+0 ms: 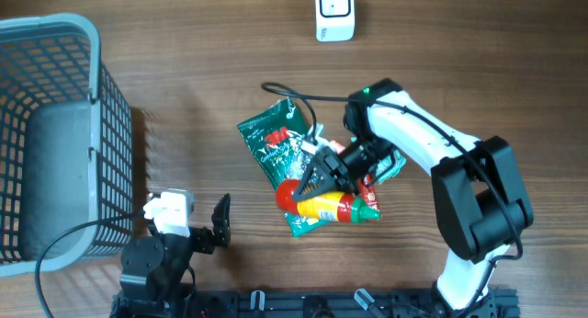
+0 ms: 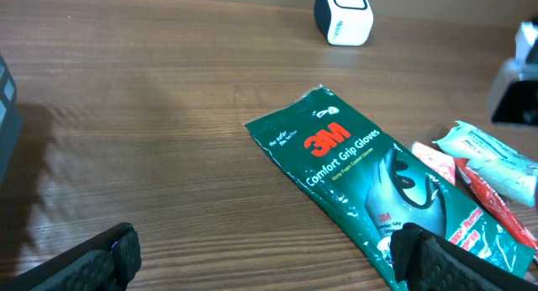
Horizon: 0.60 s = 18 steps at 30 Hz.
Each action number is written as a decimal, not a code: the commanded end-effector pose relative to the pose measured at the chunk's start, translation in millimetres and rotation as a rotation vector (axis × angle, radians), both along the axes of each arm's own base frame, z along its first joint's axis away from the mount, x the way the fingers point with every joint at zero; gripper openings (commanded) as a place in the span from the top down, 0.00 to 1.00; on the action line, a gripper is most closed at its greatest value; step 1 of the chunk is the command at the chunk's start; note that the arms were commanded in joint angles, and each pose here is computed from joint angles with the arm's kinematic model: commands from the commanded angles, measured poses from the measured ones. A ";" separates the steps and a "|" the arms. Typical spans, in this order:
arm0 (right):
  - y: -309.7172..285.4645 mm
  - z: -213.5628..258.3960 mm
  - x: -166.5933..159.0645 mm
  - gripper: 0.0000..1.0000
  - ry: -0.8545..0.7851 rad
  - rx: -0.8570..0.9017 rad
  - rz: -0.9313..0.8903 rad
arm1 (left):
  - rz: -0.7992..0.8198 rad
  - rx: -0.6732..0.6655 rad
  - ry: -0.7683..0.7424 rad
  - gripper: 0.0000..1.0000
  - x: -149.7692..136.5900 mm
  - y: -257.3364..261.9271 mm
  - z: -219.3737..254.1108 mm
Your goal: Scan the item barcode
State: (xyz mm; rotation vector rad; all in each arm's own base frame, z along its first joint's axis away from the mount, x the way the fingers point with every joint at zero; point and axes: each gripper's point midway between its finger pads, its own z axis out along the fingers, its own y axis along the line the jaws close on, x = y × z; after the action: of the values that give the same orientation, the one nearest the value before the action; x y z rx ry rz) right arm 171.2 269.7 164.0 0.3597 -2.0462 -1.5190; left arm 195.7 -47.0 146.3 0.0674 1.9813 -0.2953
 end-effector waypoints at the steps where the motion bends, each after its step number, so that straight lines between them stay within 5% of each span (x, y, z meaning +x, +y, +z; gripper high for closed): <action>1: 2.7 11.5 -2.3 0.73 -0.006 0.088 -0.046 | -0.024 0.010 -0.014 0.00 -0.4 -3.0 2.1; 12: 1.0 17.8 -0.6 0.73 -0.005 0.087 -0.061 | -0.024 0.010 -0.015 0.00 -0.5 -3.0 2.2; 18: -9.3 16.5 31.6 0.73 -0.119 0.116 -0.121 | -0.024 0.010 -0.014 0.00 -0.4 -3.0 2.1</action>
State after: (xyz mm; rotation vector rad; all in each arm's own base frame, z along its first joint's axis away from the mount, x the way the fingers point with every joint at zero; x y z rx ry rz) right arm 177.7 264.2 165.0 0.3423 -2.0536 -1.6096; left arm 195.7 -47.0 146.3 0.0674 1.9813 -0.2953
